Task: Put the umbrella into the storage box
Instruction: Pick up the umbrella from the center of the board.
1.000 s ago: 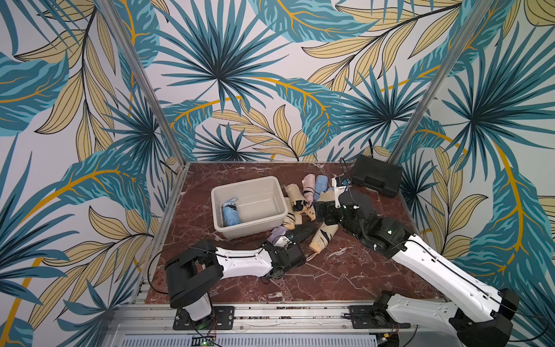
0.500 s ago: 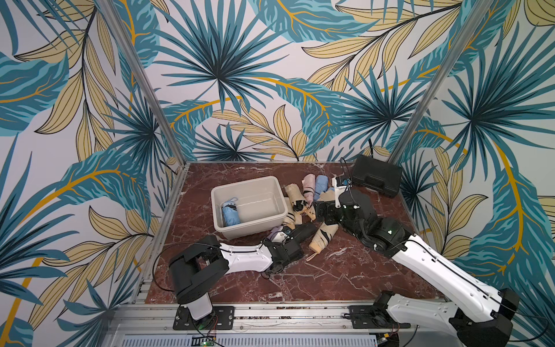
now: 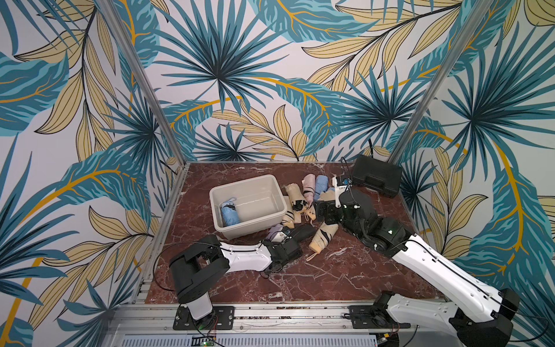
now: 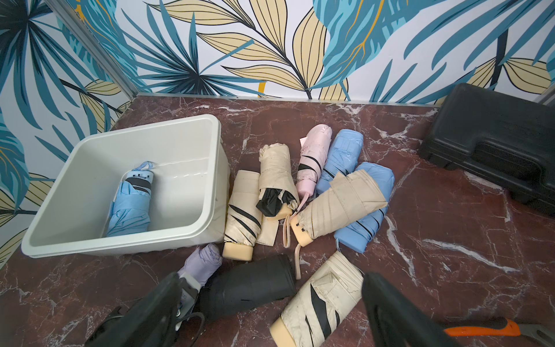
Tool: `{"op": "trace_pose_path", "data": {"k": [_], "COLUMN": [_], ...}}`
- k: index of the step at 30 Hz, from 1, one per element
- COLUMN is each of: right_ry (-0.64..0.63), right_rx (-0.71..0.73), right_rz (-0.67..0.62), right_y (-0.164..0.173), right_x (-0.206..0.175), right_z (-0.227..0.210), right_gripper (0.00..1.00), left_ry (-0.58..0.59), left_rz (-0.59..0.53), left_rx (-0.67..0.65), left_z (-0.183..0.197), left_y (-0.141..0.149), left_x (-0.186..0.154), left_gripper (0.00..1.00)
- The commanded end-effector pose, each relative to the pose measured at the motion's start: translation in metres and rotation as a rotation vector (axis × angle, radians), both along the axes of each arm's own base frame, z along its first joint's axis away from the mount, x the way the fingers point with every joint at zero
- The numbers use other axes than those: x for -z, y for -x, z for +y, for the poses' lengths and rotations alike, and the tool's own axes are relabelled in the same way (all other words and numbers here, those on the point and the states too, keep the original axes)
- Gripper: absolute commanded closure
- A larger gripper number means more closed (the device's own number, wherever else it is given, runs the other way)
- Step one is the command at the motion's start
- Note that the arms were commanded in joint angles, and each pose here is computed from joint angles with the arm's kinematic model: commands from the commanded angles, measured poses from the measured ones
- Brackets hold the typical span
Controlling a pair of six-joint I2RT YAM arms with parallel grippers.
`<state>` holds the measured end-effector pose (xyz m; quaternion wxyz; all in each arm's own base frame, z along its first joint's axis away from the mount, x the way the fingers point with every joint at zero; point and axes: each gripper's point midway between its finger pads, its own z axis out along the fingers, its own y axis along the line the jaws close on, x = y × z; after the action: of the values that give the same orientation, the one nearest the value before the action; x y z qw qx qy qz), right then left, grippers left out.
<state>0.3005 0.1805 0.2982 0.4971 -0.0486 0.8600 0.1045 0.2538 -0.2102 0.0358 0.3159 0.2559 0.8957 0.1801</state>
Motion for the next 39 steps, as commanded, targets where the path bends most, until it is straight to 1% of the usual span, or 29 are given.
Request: {"op": "trace_pose_path", "data": {"k": [1, 4, 7, 11, 13, 16, 18, 19, 24, 26, 27, 29, 31, 33, 35, 39], "right_ry": [-0.004, 0.002, -0.001, -0.025, -0.016, 0.013, 0.038, 0.054, 0.121, 0.138, 0.147, 0.174, 0.199, 0.222, 0.253, 0.314], "right_rx": [0.014, 0.006, -0.015, -0.057, -0.07, -0.111, -0.142, -0.157, -0.252, -0.31, -0.336, -0.395, -0.455, -0.571, -0.66, -0.867], "right_rz": [-0.016, -0.017, 0.006, 0.109, 0.155, 0.178, 0.166, 0.157, 0.098, 0.071, 0.055, 0.015, -0.032, -0.083, -0.165, -0.41], "right_y": [0.002, 0.003, 0.006, 0.018, 0.024, 0.033, 0.037, 0.038, 0.044, 0.049, 0.052, 0.058, 0.065, 0.076, 0.082, 0.095], "right_x": [-0.009, -0.009, -0.002, 0.028, 0.04, 0.046, 0.042, 0.039, 0.016, 0.004, -0.002, -0.013, -0.022, -0.029, -0.04, -0.056], "right_z": [-0.006, -0.007, -0.004, 0.004, 0.004, 0.003, 0.001, 0.001, 0.001, 0.004, 0.005, 0.006, 0.007, 0.016, 0.024, 0.049], "right_gripper": [0.05, 0.05, 0.04, 0.04, 0.05, 0.04, 0.04, 0.04, 0.03, 0.04, 0.04, 0.04, 0.04, 0.05, 0.07, 0.08], "left_ry": [0.063, 0.098, 0.159, 0.239, 0.28, 0.37, 0.435, 0.483, 0.629, 0.7, 0.744, 0.881, 1.005, 1.11, 1.191, 1.334], "left_rz": [-0.037, -0.016, 0.018, 0.06, 0.073, 0.052, 0.029, 0.002, -0.064, -0.058, -0.044, 0.029, 0.079, 0.109, 0.151, 0.27], "left_rx": [0.011, 0.042, 0.086, 0.135, 0.157, 0.219, 0.276, 0.31, 0.444, 0.468, 0.454, 0.429, 0.406, 0.386, 0.366, 0.337], "left_z": [-0.005, -0.009, -0.016, -0.026, -0.032, -0.043, -0.051, -0.057, -0.067, -0.066, -0.062, -0.058, -0.053, -0.05, -0.049, -0.051], "left_y": [0.004, 0.011, 0.018, 0.027, 0.031, 0.037, 0.042, 0.043, 0.054, 0.056, 0.053, 0.051, 0.048, 0.048, 0.05, 0.059], "left_x": [-0.025, -0.033, -0.038, -0.036, -0.035, -0.047, -0.062, -0.074, -0.122, -0.138, -0.144, -0.157, -0.173, -0.187, -0.198, -0.214], "left_gripper": [0.73, 0.74, 0.74, 0.74, 0.76, 0.78, 0.78, 0.78, 0.78, 0.78, 0.78, 0.78, 0.77, 0.77, 0.74, 0.74]}}
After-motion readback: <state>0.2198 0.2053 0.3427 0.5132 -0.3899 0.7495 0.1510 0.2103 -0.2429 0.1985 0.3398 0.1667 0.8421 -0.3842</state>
